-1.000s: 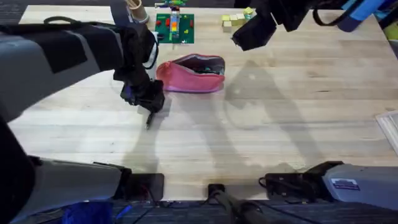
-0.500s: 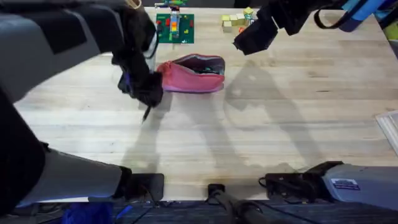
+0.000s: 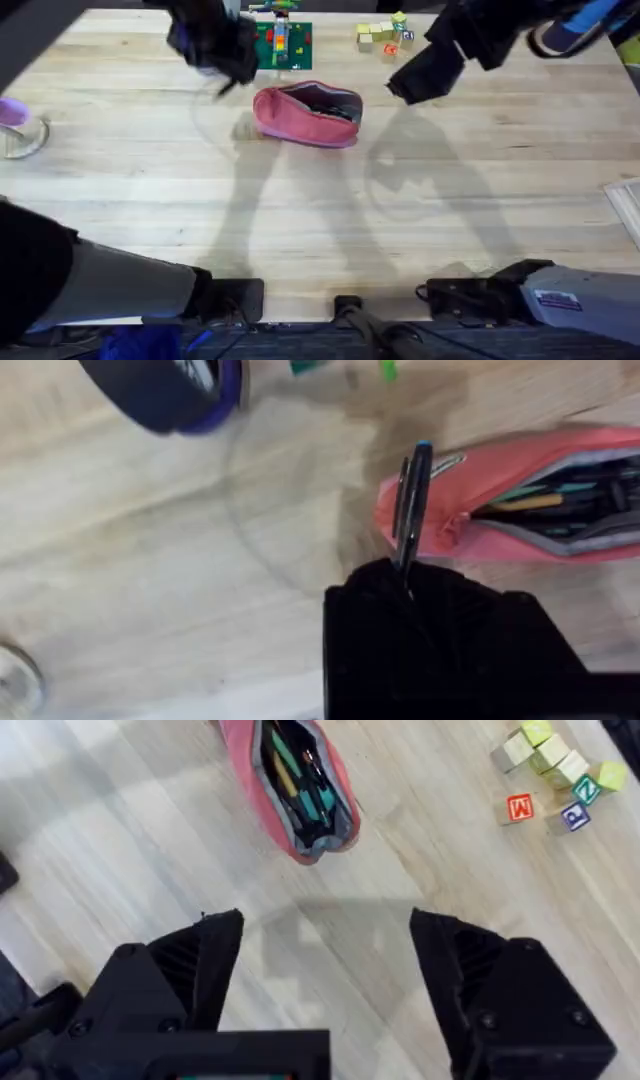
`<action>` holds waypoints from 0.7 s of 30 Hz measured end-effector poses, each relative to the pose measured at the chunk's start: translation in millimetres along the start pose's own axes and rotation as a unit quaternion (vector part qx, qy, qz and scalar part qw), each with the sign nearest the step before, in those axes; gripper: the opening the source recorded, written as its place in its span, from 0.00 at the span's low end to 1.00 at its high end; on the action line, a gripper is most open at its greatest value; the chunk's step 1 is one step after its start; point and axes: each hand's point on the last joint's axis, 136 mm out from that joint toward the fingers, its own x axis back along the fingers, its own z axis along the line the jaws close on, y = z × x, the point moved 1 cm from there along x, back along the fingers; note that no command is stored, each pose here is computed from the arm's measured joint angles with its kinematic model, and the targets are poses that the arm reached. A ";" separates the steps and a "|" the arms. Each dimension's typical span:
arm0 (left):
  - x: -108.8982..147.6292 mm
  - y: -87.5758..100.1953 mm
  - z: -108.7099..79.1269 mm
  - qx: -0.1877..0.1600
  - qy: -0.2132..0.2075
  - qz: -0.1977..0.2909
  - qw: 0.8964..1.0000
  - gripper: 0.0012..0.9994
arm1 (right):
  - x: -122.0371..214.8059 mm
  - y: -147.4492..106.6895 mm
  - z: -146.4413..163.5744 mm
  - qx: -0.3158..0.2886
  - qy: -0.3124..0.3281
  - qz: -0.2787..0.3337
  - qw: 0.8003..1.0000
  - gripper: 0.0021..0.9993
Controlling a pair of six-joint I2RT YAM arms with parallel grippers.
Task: Unzip the bag, pick up the pens from the table one at a time and place them inside, then zip the bag closed.
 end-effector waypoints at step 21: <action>65.7 46.5 -84.6 -0.378 -0.210 -0.194 0.880 0.04 | 29.8 -16.0 10.2 -0.009 -0.004 0.001 1.000 1.00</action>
